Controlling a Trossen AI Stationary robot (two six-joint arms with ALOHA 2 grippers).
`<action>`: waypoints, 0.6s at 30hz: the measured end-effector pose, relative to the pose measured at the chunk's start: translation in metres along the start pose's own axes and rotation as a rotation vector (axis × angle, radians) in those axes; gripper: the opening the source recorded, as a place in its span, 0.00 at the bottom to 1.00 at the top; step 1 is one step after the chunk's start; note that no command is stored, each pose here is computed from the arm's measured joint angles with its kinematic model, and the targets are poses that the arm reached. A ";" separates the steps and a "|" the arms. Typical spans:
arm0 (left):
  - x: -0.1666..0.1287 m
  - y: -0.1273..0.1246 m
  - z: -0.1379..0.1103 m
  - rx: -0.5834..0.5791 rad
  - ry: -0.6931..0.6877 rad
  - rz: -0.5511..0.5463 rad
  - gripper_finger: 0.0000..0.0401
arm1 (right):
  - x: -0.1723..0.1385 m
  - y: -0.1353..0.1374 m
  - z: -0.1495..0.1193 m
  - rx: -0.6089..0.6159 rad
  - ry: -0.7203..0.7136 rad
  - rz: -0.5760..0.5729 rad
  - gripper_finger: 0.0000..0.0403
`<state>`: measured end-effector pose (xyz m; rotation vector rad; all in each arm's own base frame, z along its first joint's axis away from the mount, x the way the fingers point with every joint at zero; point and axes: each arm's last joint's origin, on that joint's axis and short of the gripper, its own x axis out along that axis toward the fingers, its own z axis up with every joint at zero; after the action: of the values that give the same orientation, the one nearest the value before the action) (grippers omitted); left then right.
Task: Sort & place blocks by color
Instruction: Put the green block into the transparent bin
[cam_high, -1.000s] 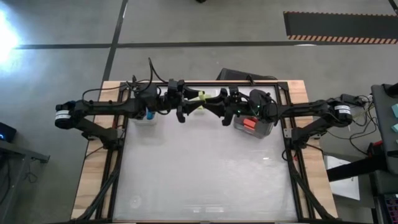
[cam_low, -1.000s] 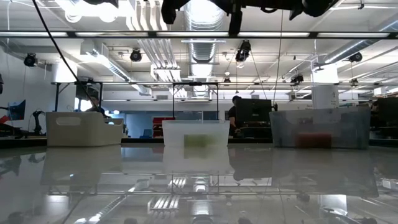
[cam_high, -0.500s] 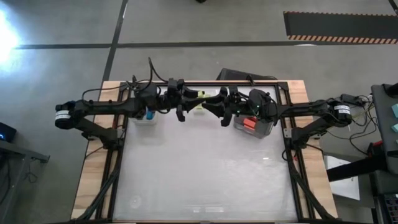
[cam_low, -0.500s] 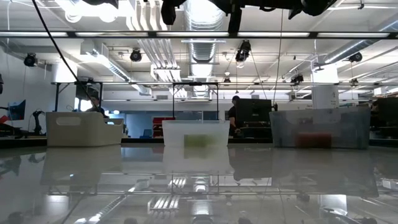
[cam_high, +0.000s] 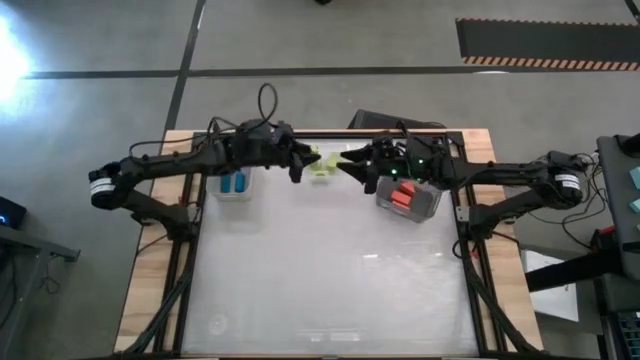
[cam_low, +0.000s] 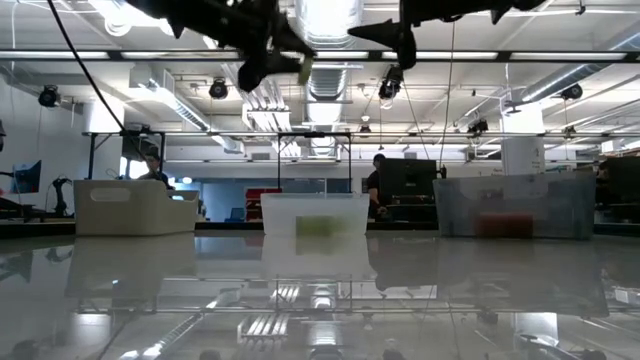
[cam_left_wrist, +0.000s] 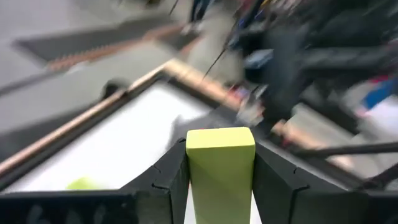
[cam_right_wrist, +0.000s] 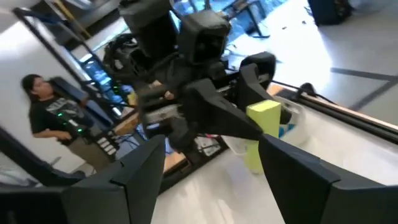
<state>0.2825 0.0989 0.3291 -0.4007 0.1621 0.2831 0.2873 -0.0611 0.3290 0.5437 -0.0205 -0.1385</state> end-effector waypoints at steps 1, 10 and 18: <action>0.000 0.007 -0.002 -0.009 0.039 0.033 0.29 | -0.004 0.000 0.001 0.009 0.008 -0.017 0.62; 0.008 0.063 -0.002 -0.143 0.353 0.357 0.29 | -0.031 0.010 0.016 0.022 -0.020 -0.054 0.56; 0.048 0.072 0.023 -0.098 0.568 0.481 0.29 | -0.036 0.012 0.019 0.037 -0.029 -0.050 0.56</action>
<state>0.3080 0.1834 0.3140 -0.5304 0.8107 0.6482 0.2522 -0.0556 0.3526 0.5793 -0.0382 -0.1954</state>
